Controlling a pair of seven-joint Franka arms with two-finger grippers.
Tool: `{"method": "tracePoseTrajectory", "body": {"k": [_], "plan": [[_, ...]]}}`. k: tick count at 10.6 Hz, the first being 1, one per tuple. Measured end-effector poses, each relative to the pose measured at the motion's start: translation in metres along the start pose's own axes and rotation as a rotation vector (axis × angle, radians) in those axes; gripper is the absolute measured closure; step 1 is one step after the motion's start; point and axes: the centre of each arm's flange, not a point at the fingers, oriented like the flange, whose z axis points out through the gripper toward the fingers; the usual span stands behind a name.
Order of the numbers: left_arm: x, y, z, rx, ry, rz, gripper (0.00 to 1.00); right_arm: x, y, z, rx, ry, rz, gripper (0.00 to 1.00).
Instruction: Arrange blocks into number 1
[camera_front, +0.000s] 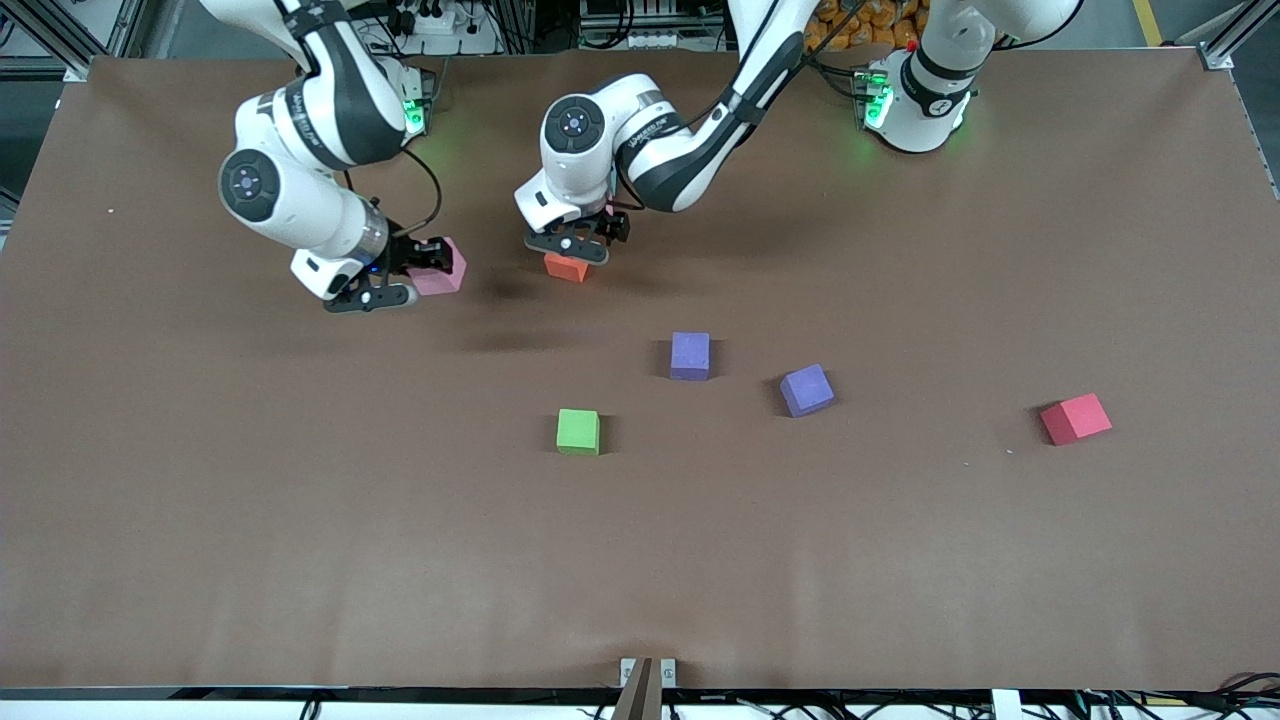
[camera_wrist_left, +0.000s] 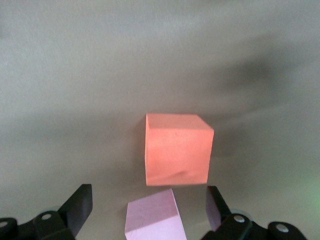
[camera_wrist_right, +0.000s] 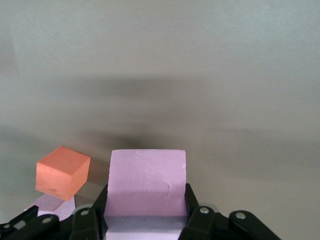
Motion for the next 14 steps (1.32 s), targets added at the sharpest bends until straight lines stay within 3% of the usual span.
{"method": "tracePoseTrajectory", "body": {"k": [4, 14], "plan": [[0.005, 0.005, 0.011, 0.000, 0.010, -0.042, 0.00, 0.017, 0.042, -0.024, -0.131, 0.053, -0.065, 0.41], [0.007, 0.024, 0.033, -0.010, 0.057, -0.100, 0.00, 0.023, 0.069, -0.031, -0.131, 0.063, -0.021, 0.41]]}}
